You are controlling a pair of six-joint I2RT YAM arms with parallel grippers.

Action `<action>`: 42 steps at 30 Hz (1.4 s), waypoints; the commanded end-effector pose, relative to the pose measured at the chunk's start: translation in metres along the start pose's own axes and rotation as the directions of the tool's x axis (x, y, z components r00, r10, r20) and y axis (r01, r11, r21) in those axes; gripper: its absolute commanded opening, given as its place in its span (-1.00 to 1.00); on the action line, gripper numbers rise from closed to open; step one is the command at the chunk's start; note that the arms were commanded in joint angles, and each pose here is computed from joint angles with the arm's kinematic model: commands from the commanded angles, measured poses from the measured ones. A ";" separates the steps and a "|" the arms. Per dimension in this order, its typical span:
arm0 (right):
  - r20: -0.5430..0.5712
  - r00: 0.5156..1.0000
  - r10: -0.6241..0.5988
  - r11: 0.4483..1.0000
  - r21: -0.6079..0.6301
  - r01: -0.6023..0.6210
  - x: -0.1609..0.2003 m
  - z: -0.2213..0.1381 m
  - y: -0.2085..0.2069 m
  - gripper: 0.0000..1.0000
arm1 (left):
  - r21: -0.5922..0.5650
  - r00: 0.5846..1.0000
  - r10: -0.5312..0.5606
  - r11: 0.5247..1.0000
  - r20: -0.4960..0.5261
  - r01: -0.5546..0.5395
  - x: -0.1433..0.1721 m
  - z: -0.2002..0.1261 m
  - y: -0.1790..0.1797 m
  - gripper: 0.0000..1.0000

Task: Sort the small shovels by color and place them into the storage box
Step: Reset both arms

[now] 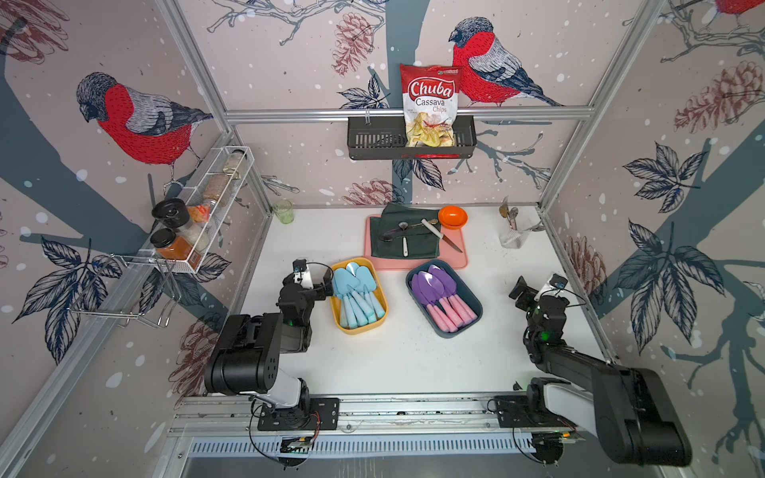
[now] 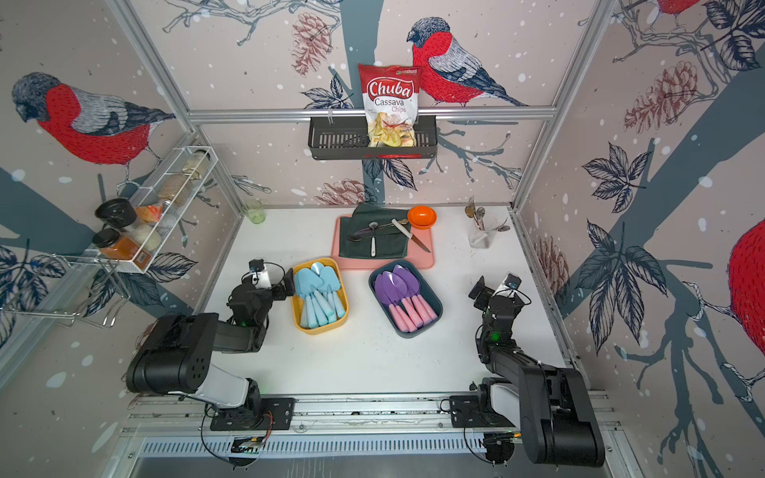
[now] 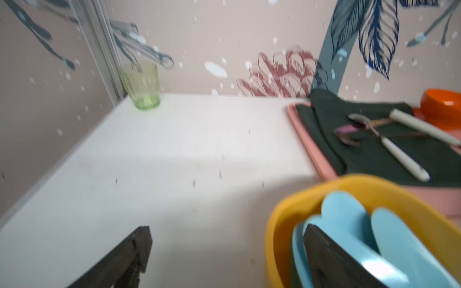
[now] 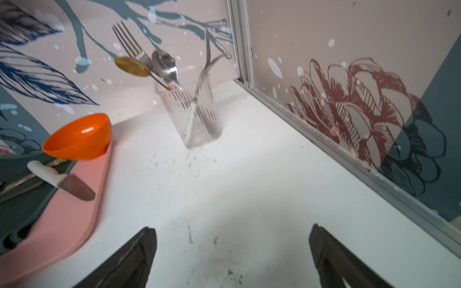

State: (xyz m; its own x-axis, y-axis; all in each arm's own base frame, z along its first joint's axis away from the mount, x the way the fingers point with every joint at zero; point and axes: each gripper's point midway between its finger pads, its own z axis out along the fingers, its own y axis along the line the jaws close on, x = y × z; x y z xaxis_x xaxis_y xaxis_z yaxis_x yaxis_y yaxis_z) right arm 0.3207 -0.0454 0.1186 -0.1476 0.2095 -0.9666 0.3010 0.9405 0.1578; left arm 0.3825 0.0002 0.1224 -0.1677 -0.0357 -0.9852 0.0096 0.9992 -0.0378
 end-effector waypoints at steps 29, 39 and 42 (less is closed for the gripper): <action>0.098 0.989 -0.113 0.970 -0.205 0.132 -0.012 0.036 0.046 1.00 | -0.086 1.000 0.028 0.996 0.012 -0.027 -0.001 -0.002 0.011 0.98; 0.096 0.989 -0.114 0.970 -0.205 0.132 -0.012 0.036 0.046 1.00 | -0.087 1.000 0.029 0.996 0.013 -0.027 -0.001 -0.002 0.011 0.98; 0.096 0.989 -0.114 0.970 -0.206 0.132 -0.012 0.036 0.046 1.00 | -0.087 1.000 0.029 0.996 0.012 -0.028 -0.001 -0.002 0.011 0.97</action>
State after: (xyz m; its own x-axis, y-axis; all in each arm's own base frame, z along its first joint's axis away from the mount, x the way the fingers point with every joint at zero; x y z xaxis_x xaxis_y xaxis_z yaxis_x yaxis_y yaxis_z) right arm 0.3698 -0.0149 0.1218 -0.1227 0.0794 -0.9893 0.0837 0.9941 0.0695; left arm 0.3785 0.0120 0.1146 -0.1862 -0.0184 -0.9823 -0.0746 0.9972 -0.0046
